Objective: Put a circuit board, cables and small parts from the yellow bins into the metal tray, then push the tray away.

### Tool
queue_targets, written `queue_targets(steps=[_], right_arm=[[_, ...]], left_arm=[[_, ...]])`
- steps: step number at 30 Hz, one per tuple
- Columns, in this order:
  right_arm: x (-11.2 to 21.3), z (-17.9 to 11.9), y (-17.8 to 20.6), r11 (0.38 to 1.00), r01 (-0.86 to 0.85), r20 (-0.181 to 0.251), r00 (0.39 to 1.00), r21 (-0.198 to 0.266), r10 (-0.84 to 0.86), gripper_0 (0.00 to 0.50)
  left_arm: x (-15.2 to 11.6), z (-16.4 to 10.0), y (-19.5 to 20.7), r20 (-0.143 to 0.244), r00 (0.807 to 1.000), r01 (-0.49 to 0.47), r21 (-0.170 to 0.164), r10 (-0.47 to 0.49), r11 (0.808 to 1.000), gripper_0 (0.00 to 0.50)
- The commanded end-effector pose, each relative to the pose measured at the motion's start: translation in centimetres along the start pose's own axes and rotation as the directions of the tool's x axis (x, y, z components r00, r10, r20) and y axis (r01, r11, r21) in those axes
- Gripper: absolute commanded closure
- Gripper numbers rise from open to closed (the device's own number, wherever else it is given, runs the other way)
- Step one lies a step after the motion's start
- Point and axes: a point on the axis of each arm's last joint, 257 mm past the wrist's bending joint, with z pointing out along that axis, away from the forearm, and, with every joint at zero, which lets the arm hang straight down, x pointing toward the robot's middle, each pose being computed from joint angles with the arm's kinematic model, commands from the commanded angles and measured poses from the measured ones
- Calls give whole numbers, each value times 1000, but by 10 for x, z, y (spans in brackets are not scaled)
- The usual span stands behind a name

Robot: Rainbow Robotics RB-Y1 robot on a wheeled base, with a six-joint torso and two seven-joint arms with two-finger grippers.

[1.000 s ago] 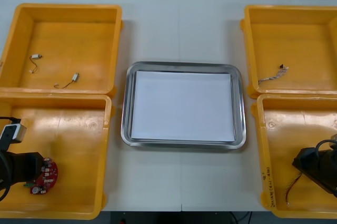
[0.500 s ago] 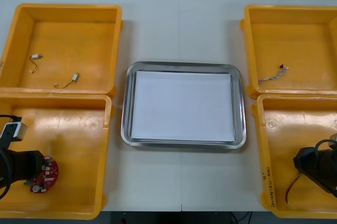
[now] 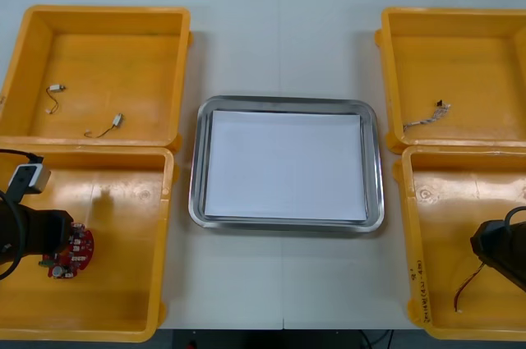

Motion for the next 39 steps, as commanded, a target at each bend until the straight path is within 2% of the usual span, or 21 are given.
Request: queue_targets(steps=[1,6,9,11,20,26,27,28,29,30,31,39], right_arm=[[-43,-44,15,998,-50,96,994,-45,54,500],[-58,-77,18,999,-22,137,990,-39,27,500],[-61,-93,19,1000,9,139,990,-12,-7,500],[-61,-102,19,1000,29,124,992,-6,-28,500],[-69,-140,24,992,119,101,988,-40,-115,500],[-81,-166,35,979,196,138,973,-54,-187,500],[-84,-171,37,976,210,145,969,-55,-200,500],[-86,-175,39,973,224,152,965,-57,-213,500],[-87,-177,39,971,231,153,963,-56,-220,500],[-88,-180,41,968,246,157,959,-55,-235,500],[-91,-182,41,965,258,164,955,-49,-247,500],[-96,-195,62,938,339,196,927,-67,-321,500]], left_arm=[[-21,-5,-8,10,989,-149,-7,149,989,500],[-30,7,-10,13,989,-148,-3,148,989,500],[-35,15,-12,22,988,-151,0,150,989,500],[-37,17,-13,27,987,-157,0,156,988,500],[-40,17,-18,31,986,-165,9,165,986,500],[-42,17,-19,34,986,-165,11,165,986,493],[-43,16,-19,35,986,-166,10,165,986,419],[-43,16,-18,36,986,-165,7,165,986,253],[-44,16,-18,37,986,-164,8,164,986,172],[-45,15,-18,40,986,-162,7,162,987,55],[-46,14,-17,40,986,-162,6,162,987,0],[-52,2,-8,14,989,-149,-9,149,989,0]])
